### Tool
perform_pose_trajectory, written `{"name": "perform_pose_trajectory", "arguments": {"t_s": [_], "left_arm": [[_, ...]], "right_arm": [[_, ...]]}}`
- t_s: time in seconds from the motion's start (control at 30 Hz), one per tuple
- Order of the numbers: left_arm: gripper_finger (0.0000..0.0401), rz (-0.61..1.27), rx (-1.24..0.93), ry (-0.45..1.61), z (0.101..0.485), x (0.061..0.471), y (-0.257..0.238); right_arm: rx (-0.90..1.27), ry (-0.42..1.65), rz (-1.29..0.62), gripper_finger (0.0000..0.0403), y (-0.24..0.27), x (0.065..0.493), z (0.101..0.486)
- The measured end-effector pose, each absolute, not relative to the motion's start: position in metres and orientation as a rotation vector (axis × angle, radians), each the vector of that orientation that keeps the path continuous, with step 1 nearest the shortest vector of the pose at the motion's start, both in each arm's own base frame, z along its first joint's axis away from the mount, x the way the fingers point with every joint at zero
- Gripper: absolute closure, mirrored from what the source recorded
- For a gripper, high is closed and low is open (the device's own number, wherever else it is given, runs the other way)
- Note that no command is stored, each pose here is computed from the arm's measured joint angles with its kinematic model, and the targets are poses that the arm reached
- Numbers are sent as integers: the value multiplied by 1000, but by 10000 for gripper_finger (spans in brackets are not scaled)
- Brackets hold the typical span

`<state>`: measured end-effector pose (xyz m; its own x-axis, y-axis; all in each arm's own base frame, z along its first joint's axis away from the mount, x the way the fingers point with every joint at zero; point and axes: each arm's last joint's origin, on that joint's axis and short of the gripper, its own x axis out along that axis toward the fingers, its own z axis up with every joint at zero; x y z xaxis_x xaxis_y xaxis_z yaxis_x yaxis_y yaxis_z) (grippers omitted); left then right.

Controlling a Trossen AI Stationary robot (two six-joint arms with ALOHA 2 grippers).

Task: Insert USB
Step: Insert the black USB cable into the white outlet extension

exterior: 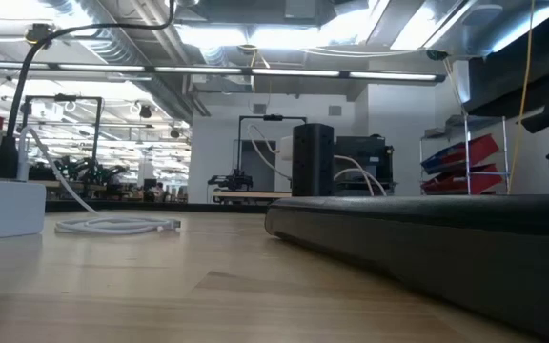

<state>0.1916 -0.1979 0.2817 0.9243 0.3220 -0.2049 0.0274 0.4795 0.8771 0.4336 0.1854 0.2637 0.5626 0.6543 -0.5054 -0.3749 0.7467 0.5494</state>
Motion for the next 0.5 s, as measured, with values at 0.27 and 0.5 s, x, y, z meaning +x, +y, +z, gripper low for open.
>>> {"name": "perform_pose_trajectory", "arguments": {"t_s": [0.27, 0.5], "left_arm": [[241, 83, 1036, 428, 261, 219, -195], [165, 220, 1105, 438, 249, 245, -193]], "right_arm": [[396, 699, 638, 210, 183, 437, 268], [390, 668, 653, 210, 181, 439, 270]]}}
